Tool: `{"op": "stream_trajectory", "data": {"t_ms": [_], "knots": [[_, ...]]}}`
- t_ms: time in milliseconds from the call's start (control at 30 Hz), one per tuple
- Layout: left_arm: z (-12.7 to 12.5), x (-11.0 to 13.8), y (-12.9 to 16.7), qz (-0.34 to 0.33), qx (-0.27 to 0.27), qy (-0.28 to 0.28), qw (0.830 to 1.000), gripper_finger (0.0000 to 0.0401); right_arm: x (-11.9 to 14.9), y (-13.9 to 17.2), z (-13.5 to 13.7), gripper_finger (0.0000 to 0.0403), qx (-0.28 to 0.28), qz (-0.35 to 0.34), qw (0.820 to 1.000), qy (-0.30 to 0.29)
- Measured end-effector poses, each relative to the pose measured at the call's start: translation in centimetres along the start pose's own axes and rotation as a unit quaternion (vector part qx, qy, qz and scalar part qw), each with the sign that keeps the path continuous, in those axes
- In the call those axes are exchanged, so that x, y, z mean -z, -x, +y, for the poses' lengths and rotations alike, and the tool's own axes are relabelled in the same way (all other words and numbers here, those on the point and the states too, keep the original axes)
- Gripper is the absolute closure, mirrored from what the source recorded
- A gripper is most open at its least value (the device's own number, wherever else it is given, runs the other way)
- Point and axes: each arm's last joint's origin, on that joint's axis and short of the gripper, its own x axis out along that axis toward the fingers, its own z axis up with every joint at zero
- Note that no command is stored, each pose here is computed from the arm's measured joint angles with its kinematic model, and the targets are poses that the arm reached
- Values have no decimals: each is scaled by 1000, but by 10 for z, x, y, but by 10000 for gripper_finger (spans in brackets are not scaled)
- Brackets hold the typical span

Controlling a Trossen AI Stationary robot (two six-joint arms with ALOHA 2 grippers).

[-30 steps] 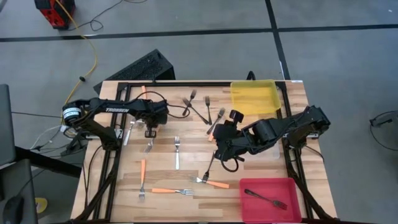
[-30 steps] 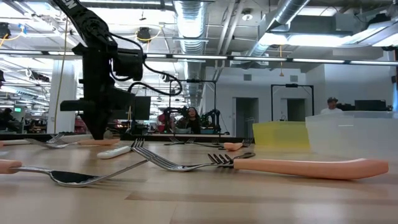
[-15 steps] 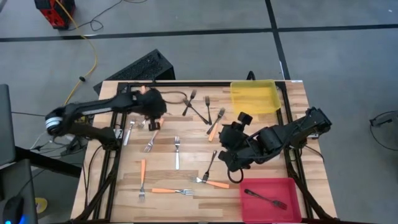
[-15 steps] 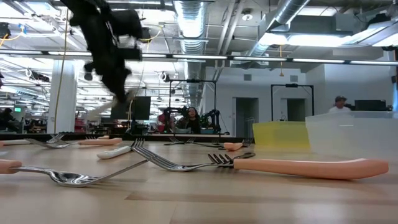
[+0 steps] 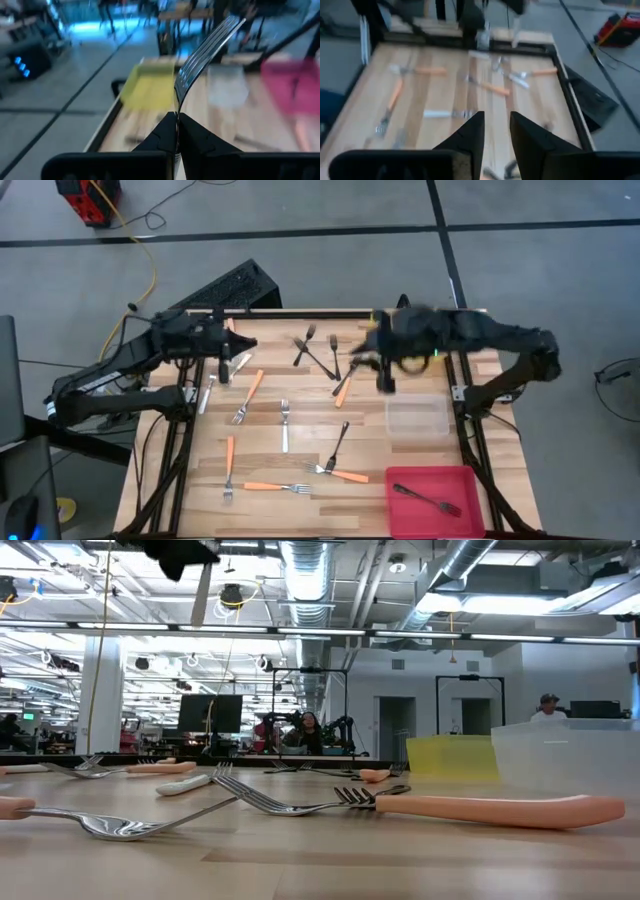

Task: Sort silverware by color (type)
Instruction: Put the white fork into the transparent bin

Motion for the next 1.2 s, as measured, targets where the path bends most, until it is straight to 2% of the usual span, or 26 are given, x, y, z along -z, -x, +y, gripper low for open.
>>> {"op": "stream_trajectory", "data": {"t_ms": [133,300,433,600,800,933,1200], "knots": [[-3,-11,1,-60,46,9,997,401,38,-20,-16,285,-38,-74,997,-9],[-7,-5,-9,-122,63,18,990,401,98,-52,-15,285,-12,-200,979,-25],[-9,11,-20,-125,65,31,990,401,125,-63,-9,285,19,-258,965,-38],[-15,25,-37,-128,90,58,986,401,132,-77,-1,268,38,-231,971,-43],[-30,26,-58,-152,130,57,978,401,128,-103,7,188,60,-204,976,-40],[-38,30,-74,-144,143,58,977,401,120,-121,11,143,56,-196,978,-38],[-44,38,-99,-137,151,57,977,401,105,-153,18,132,46,-183,982,-31]]}}
